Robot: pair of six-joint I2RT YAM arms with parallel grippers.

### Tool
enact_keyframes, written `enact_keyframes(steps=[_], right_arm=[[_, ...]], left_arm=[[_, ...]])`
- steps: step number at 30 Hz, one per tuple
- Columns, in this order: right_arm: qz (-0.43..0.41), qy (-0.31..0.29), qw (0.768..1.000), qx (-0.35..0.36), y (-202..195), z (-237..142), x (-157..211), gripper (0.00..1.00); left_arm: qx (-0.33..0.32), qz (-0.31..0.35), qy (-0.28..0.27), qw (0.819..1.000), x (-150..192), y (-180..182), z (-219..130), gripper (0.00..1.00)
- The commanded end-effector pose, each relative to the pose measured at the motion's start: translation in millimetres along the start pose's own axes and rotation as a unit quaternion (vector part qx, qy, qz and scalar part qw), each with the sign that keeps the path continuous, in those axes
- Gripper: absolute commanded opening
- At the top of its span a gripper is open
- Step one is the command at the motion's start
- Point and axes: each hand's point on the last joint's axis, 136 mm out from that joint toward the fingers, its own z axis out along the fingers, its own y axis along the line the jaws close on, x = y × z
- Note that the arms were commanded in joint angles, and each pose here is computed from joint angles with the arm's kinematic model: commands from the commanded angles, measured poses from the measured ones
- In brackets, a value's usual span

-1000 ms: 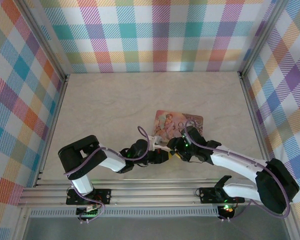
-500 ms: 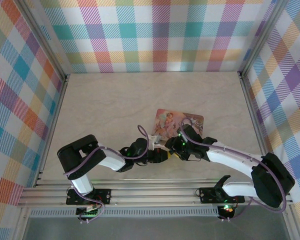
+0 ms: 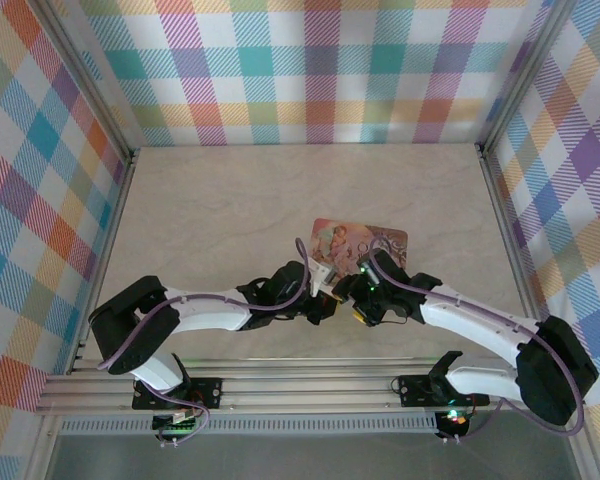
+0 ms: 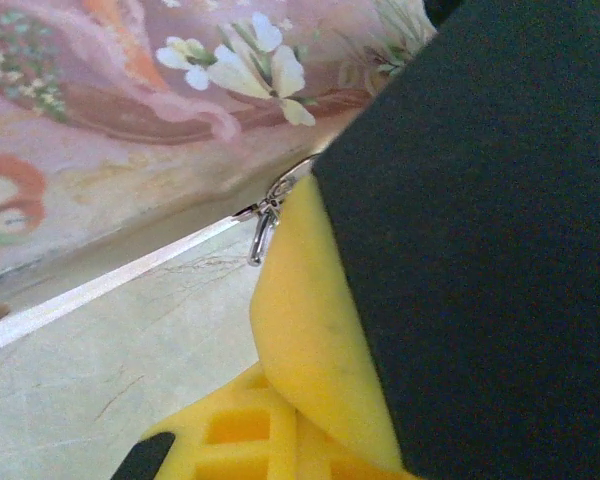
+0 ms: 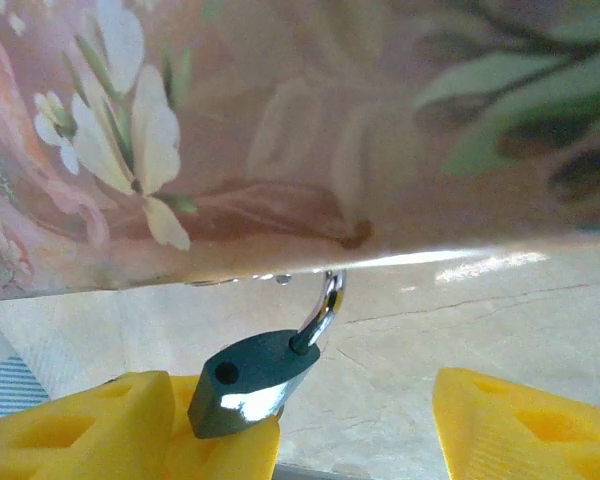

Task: Unlock the padlock with the key

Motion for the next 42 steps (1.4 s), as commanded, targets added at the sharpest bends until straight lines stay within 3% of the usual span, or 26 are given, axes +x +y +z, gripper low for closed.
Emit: enact_keyframes(steps=[1, 7, 15, 20, 22, 24, 28, 31, 37, 42], right_arm=[[0.018, 0.004, 1.000, -0.010, 7.6, -7.6, 3.4, 0.64], [0.036, 0.001, 0.999, -0.010, 7.7, -3.6, 1.1, 0.52], [0.046, 0.004, 0.999, -0.008, 11.4, 4.4, -4.5, 0.32], [0.044, 0.012, 0.999, 0.001, 13.8, 10.7, -6.5, 0.38], [0.042, 0.015, 0.999, 0.005, 14.0, 12.7, -7.3, 0.36], [0.041, 0.017, 0.999, 0.008, 13.0, 14.7, -8.8, 0.28], [0.036, 0.020, 0.999, 0.015, 10.2, 15.7, -13.3, 0.00], [0.030, 0.017, 0.999, 0.019, 8.1, 12.5, -16.7, 0.00], [0.059, 0.006, 0.998, 0.007, -9.8, 6.4, -29.7, 0.00], [0.105, -0.025, 0.994, -0.005, -39.6, -10.9, -45.0, 0.00]], left_arm=[[-0.021, 0.083, 0.010, 0.996, -5.0, -6.3, -5.7, 0.00], [-0.044, 0.138, 0.013, 0.989, -2.6, -9.1, -7.0, 0.00], [-0.045, 0.148, 0.001, 0.988, -2.8, -9.4, -10.5, 0.00], [-0.040, 0.149, -0.003, 0.988, -4.8, -12.5, -10.3, 0.00], [-0.039, 0.150, -0.004, 0.988, -5.8, -13.7, -9.3, 0.00], [-0.037, 0.150, -0.006, 0.988, -8.1, -15.0, -9.0, 0.00], [-0.039, 0.148, -0.007, 0.988, -9.5, -15.0, -7.5, 0.00], [-0.033, 0.141, -0.005, 0.989, -10.0, -17.6, -5.7, 0.00], [-0.034, 0.117, -0.006, 0.993, -15.7, -22.1, -3.4, 0.25], [-0.053, 0.077, -0.031, 0.995, -25.5, -18.0, -9.8, 0.36]])
